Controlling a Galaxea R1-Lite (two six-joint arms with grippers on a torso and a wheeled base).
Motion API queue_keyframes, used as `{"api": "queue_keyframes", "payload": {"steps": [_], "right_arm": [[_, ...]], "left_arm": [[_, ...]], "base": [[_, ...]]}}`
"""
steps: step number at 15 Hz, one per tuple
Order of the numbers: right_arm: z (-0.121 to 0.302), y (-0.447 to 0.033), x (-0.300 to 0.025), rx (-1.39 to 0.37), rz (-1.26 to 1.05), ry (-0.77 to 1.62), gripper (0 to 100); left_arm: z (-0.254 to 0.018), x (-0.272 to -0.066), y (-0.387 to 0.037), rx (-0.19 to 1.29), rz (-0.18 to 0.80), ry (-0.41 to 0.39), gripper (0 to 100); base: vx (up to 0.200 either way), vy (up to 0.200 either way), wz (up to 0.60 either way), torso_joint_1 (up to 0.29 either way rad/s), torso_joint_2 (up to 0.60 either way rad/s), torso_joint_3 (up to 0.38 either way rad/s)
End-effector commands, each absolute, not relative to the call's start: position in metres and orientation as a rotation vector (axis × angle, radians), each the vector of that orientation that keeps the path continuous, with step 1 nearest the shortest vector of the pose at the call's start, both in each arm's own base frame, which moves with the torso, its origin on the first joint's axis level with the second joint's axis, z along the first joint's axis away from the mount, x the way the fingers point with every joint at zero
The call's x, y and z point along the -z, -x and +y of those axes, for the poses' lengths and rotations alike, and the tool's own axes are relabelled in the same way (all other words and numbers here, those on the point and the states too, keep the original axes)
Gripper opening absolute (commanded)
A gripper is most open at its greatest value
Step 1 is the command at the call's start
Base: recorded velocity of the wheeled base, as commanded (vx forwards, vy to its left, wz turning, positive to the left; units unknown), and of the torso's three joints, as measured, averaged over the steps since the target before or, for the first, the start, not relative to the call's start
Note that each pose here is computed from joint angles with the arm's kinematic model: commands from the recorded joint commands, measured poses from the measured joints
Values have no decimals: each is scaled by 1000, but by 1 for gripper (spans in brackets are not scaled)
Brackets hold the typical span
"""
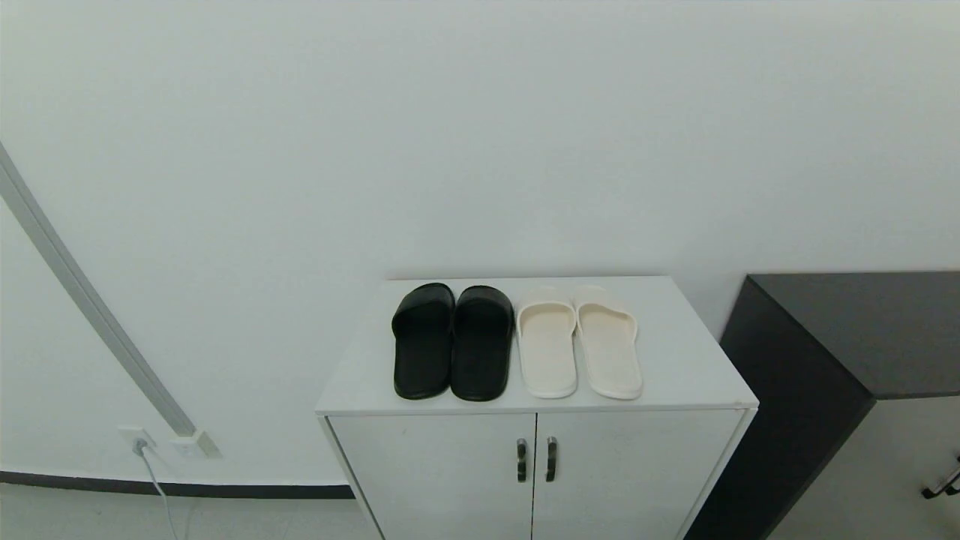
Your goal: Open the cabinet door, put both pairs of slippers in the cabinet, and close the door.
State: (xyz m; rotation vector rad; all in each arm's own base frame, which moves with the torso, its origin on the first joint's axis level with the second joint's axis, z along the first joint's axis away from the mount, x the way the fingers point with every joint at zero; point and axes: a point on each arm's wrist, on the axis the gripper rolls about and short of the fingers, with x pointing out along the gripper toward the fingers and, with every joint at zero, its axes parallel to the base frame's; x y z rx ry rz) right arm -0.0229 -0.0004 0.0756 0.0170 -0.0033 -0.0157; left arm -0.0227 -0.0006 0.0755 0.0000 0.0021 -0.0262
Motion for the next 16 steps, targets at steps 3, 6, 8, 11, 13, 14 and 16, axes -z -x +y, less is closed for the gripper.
{"api": "queue_keyframes", "payload": {"steps": [3,6,8,11,13,14,16], "right_arm": [[0,23,-76,-8,-2,-5,100],[0,23,-75,-21,0,-2,100],[0,23,-76,-20,-2,-2,100],[0,23,-78,-20,-17,-9,100],[1,28,-132,-82,-66,-74,100],[1,20,-130,-90,48,-43,100],[2,9,-117,-150,167,-24,100]], "left_arm": [[-1,-75,23,26,3,0,0],[-1,-76,23,29,3,0,0],[-1,-76,23,28,2,2,0],[-1,-75,23,26,3,2,0],[-1,-75,23,31,5,-1,0],[-1,-75,23,31,3,-1,0],[-1,-75,23,29,3,0,0]], "base": [[0,0,0,0,0,0],[0,0,0,0,0,0],[0,0,0,0,0,0],[0,0,0,0,0,0],[0,0,0,0,0,0],[0,0,0,0,0,0],[0,0,0,0,0,0]]}}
